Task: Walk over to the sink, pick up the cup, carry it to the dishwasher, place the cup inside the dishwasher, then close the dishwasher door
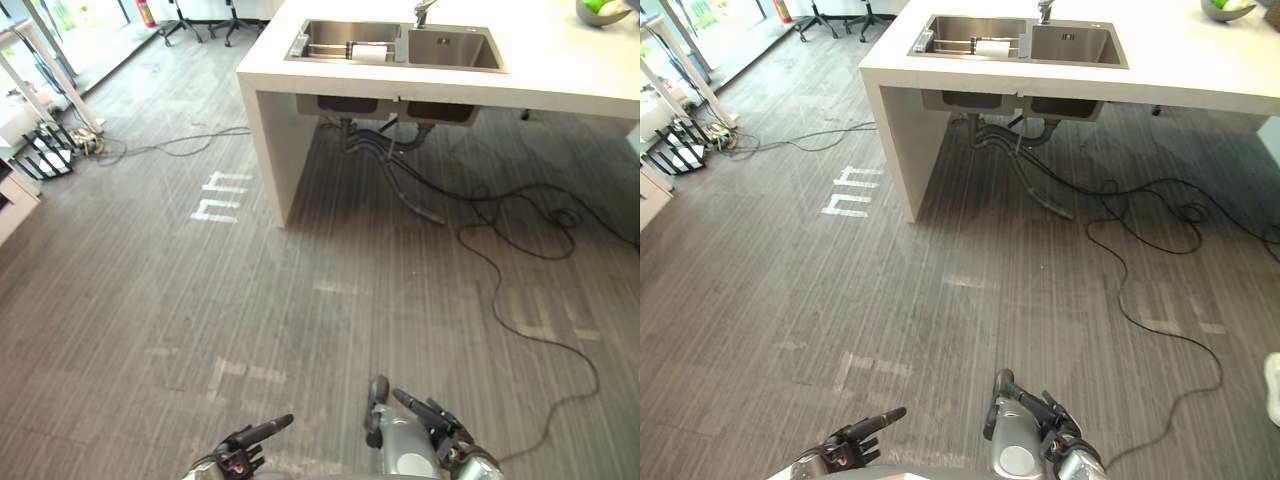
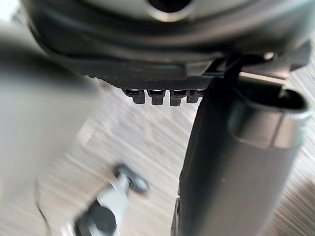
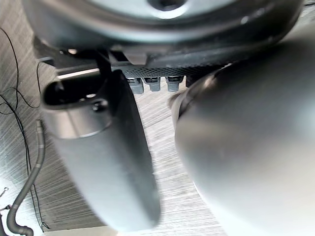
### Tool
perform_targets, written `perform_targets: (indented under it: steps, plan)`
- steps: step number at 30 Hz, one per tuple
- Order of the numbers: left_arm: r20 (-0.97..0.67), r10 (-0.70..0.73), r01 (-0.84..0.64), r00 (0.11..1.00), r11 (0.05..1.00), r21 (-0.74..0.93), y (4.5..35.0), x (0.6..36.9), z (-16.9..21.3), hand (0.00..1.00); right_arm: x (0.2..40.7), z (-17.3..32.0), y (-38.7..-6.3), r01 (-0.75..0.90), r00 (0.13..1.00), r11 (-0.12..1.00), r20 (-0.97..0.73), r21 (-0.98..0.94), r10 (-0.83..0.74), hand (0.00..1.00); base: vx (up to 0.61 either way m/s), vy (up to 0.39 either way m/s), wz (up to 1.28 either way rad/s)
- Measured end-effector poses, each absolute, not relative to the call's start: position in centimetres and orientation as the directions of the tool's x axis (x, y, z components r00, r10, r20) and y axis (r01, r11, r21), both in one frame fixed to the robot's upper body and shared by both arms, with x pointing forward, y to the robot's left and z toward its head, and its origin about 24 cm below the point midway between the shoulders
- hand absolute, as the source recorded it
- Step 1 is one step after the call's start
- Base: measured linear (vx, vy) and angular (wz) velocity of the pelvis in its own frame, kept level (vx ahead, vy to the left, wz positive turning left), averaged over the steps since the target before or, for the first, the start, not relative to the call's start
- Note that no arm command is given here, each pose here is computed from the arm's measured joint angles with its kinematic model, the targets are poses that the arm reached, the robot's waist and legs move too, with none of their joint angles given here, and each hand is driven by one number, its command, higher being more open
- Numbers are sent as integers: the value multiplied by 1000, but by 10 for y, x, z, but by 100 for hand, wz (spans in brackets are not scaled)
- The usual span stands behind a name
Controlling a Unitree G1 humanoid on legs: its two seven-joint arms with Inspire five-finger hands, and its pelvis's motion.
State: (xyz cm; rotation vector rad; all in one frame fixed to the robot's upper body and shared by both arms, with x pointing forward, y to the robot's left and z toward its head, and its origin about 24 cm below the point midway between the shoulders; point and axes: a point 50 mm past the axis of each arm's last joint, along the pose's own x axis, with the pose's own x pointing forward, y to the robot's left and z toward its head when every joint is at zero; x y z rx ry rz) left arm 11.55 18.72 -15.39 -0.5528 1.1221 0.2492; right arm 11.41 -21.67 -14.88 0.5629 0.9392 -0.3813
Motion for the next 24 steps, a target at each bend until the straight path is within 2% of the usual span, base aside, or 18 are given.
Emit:
perform_targets:
  steps: [3, 7, 11, 16, 18, 19, 20, 23, 24]
  plan:
    - [-879, -120, -446, 462, 825, -347, 177, 120, -153, 100, 107, -150, -221, 560, 523, 784, -848, 267, -84, 100, 398, -265, 1]
    - [-819, -108, -439, 563, 801, -407, 168, 128, -149, 100, 98, -151, -231, 544, 495, 809, -864, 223, -95, 100, 402, -67, -22]
    - [-700, -95, -420, 707, 741, -524, 158, 149, -130, 100, 94, -156, -228, 545, 428, 813, -902, 205, -60, 100, 442, 21, -27]
    - [-578, -87, -341, 811, 734, -588, 148, 163, -109, 100, 91, -156, -234, 556, 393, 810, -918, 184, -61, 100, 354, 144, -14]
    - [-474, -100, -279, 875, 697, -660, 146, 179, -90, 100, 80, -158, -237, 580, 359, 798, -931, 166, -67, 100, 430, 307, 42]
    - [-413, -109, -232, 904, 686, -689, 147, 186, -79, 100, 76, -159, -237, 620, 337, 767, -939, 167, -69, 100, 428, 293, 28]
    - [-284, -119, -130, 952, 682, -720, 148, 200, -53, 100, 71, -161, -235, 683, 316, 708, -946, 178, -67, 100, 434, 283, 16]
    - [-74, -117, 26, 990, 681, -732, 152, 217, -8, 100, 62, -163, -240, 768, 269, 622, -958, 149, -103, 100, 413, 181, -4]
    - [13, -96, 76, 995, 690, -720, 158, 223, 12, 100, 65, -161, -243, 785, 290, 598, -949, 161, -125, 100, 607, 200, -4]
